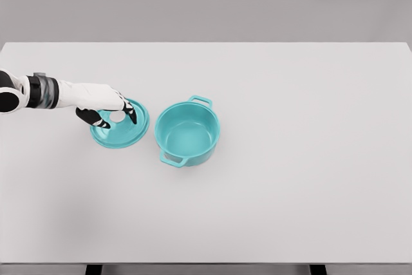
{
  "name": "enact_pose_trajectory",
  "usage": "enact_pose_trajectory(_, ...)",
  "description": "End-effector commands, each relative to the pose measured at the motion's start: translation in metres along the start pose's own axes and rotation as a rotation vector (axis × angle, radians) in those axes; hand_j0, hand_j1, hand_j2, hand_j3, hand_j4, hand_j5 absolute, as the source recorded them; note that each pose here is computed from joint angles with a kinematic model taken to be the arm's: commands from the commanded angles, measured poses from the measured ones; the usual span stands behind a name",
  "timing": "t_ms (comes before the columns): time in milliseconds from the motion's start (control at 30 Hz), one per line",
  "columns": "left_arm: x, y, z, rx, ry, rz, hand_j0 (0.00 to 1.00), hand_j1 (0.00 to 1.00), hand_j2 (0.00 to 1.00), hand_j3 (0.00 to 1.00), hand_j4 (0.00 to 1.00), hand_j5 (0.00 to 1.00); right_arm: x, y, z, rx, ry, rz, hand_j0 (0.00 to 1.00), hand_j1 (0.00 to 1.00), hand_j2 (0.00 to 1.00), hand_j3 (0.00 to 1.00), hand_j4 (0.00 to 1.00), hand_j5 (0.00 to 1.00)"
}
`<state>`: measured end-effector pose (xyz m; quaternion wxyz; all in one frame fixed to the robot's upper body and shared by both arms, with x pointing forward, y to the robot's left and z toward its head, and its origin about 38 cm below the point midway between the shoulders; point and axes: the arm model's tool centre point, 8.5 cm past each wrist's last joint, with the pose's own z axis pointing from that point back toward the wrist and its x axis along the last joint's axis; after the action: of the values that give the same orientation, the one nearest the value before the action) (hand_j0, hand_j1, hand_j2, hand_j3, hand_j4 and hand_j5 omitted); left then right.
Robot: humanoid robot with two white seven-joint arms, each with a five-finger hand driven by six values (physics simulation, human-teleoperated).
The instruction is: Cover the pot with left arm
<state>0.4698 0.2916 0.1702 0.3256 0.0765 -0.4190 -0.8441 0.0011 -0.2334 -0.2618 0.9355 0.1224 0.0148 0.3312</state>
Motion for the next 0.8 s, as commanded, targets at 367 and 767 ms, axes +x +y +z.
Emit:
enact_pose_trajectory(367, 0.000, 0.005, 0.001, 0.006, 0.000, -0.007, 0.45, 0.45, 0.45, 0.45, 0.45, 0.45, 0.000, 0.000, 0.000, 0.000, 0.000, 0.000, 1.00, 1.00, 1.00, 1.00, 1.00, 1.00)
enact_pose_trajectory(767, 0.009, 0.037, 0.013, 0.079, -0.042, -0.017, 0.36, 0.36, 0.36, 0.36, 0.36, 0.36, 0.000, 0.000, 0.000, 0.000, 0.000, -0.001, 1.00, 1.00, 1.00, 1.00, 1.00, 1.00)
